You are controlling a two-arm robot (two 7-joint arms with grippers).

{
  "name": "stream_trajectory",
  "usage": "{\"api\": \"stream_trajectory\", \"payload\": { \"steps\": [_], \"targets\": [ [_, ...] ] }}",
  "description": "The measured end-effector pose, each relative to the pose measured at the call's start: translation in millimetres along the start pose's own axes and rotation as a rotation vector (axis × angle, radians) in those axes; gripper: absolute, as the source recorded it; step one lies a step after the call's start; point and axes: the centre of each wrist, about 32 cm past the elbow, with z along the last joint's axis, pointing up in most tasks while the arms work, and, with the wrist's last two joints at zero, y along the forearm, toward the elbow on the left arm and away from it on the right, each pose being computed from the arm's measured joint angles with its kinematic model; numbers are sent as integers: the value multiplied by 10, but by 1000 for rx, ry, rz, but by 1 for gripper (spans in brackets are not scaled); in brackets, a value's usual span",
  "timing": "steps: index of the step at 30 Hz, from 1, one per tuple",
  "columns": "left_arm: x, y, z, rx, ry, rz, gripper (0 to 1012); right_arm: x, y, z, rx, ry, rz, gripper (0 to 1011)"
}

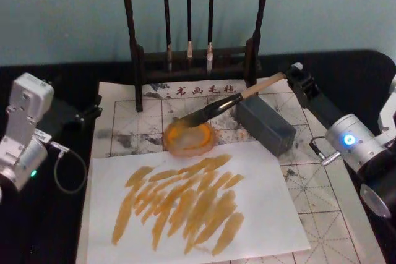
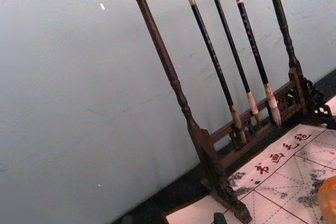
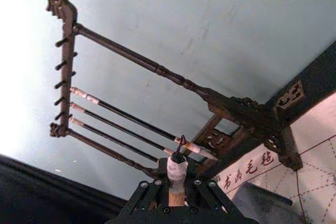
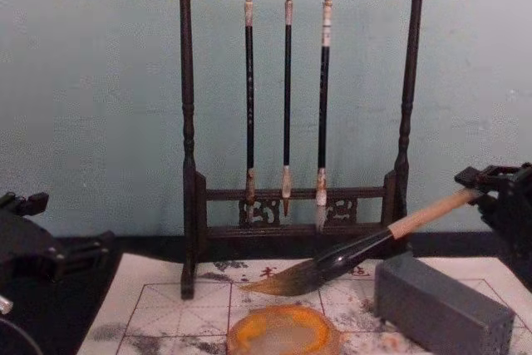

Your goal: Pick up the brush from the inkstone, write on the paper, then place the brush back to its original position.

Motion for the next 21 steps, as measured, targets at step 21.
{"api": "stream_trajectory", "payload": {
  "steps": [21],
  "targets": [
    [0, 0, 0, 0, 0, 0, 1001, -33, -107, 144, -62, -55, 73, 188]
  ]
}}
